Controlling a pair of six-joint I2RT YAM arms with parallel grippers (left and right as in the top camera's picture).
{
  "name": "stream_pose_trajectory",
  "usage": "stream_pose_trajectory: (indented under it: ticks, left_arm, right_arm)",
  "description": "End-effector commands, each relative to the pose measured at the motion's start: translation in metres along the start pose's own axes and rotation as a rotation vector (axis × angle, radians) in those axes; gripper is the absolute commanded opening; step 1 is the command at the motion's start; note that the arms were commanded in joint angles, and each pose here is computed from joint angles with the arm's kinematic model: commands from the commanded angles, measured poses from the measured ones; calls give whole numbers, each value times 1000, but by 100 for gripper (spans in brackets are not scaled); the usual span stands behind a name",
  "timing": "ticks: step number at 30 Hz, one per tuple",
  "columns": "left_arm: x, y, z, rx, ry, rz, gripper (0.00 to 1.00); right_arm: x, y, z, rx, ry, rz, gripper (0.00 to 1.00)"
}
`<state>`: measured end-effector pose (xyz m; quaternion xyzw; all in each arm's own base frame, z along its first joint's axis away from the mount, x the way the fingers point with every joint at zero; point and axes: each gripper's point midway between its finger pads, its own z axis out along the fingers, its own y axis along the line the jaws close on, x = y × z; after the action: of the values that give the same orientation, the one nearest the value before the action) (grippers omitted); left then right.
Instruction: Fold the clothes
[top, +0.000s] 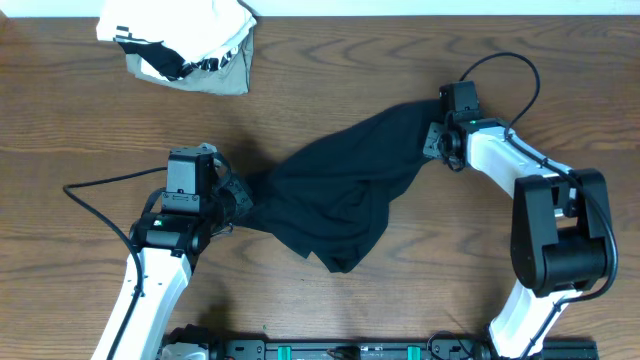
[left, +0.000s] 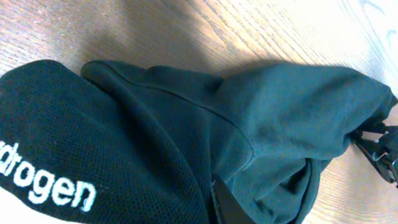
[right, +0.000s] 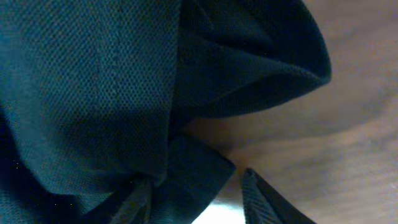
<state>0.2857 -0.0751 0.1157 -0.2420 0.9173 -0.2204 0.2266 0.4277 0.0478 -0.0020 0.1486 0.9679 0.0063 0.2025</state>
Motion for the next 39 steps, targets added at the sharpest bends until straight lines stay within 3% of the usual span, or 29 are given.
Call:
stream_pose_trajectory:
  ticks: [1,6,11,15,21,29,39]
  left_arm:
    - [-5,0,-3,-1,-18,22,11]
    - [-5,0,-3,-1,-18,22,11]
    - [-4,0,-3,-3,-16,22,11]
    - [-4,-1,-3,4,-14,23,6]
    - [1,-29,-19,148,0,68,6]
    - [12,-62,-60,340,-17,124,6]
    - [36,-82,-104,504,-10,188,6]
  right_arm:
    - [30,6,21,-29,98,-14,38]
    - [32,4,21,-22,103,-15,24]
    - [31,4,21,-21,103,-2,2]
    - [28,5,18,-23,97,6,1]
    - [8,8,-17,-36,51,44,1]
    - [-23,12,-110,-116,-92,93,1]
    - [-28,2,-212,-197,-239,125,1]
